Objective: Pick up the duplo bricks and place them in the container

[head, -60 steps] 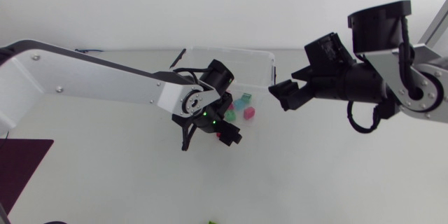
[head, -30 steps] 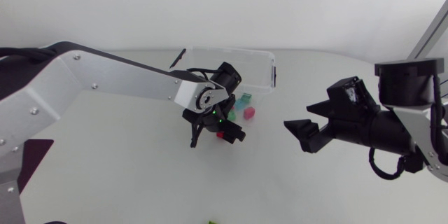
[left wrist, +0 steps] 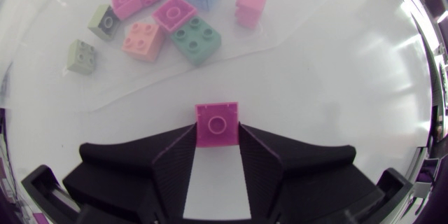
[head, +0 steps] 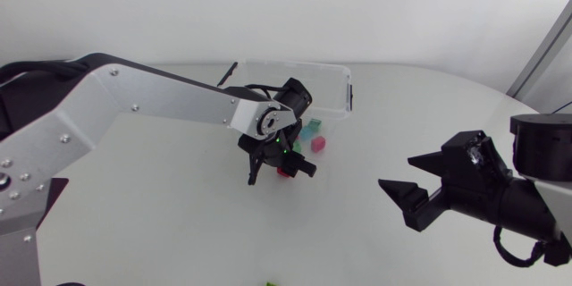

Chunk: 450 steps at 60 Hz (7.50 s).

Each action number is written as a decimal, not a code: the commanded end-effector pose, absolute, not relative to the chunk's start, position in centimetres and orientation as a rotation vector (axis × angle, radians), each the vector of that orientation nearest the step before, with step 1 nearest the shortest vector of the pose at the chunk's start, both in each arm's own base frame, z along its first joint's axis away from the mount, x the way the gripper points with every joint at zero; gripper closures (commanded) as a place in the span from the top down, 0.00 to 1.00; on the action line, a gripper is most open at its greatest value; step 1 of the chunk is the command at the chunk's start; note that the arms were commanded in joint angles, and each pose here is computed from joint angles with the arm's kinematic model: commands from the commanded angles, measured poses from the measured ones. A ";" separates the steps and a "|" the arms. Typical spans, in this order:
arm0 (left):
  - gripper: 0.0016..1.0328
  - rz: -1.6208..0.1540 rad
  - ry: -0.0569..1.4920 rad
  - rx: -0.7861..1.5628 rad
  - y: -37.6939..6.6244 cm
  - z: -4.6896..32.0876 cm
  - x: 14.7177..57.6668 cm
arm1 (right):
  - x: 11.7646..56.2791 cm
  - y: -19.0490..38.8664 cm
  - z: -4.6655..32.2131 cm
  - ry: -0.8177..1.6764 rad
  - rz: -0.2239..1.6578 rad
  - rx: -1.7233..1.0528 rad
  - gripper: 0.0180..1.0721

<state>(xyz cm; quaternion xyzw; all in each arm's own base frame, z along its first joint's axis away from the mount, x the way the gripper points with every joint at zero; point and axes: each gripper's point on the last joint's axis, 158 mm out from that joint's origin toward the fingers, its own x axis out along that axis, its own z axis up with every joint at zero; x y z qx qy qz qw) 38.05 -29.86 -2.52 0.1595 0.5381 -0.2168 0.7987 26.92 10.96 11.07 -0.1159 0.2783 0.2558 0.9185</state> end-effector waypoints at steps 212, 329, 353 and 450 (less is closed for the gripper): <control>0.96 -1.063 0.528 0.713 -23.8 4.9 21.8 | 25.0 3.0 17.4 0.059 0.119 -0.284 0.91; 0.49 -1.556 0.931 1.195 -27.7 -2.4 11.6 | 25.4 1.4 15.4 0.029 0.035 -0.328 0.95; 0.11 -1.568 1.025 1.226 -26.4 -3.9 11.2 | 25.4 1.4 15.4 0.029 0.035 -0.328 0.95; 0.96 -0.448 0.314 0.355 -16.2 22.6 50.9 | 25.4 1.4 15.4 0.029 0.035 -0.328 0.95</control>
